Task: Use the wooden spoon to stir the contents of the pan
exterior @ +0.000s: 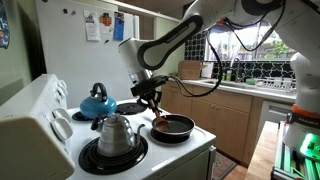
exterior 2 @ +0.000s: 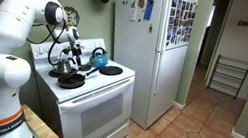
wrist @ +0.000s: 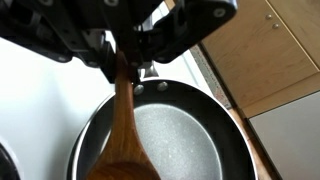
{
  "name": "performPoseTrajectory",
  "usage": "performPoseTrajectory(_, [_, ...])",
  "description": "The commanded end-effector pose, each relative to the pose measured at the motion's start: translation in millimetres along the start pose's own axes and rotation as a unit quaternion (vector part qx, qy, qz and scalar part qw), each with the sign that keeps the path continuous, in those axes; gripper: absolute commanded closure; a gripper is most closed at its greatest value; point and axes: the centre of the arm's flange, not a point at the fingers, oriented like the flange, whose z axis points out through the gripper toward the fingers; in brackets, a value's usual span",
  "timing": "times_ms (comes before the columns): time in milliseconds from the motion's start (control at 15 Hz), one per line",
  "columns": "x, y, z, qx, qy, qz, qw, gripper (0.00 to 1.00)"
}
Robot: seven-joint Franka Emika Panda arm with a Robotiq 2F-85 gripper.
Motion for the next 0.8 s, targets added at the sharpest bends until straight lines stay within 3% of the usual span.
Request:
performPoseTrajectory(0, [0, 16, 5, -0.016, -0.013, 0.023, 0.9995, 0.96])
performPoseTrajectory(333, [-7, 43, 12, -0.045, -0.007, 0.064, 0.9969, 0.96])
performPoseTrajectory(400, [6, 17, 13, -0.032, -0.01, 0.045, 0.9984, 0.82])
performPoseTrajectory(667, [3, 27, 11, -0.037, -0.009, 0.056, 0.9977, 0.82])
performPoseTrajectory(733, [2, 27, 10, -0.037, -0.009, 0.057, 0.9976, 0.96])
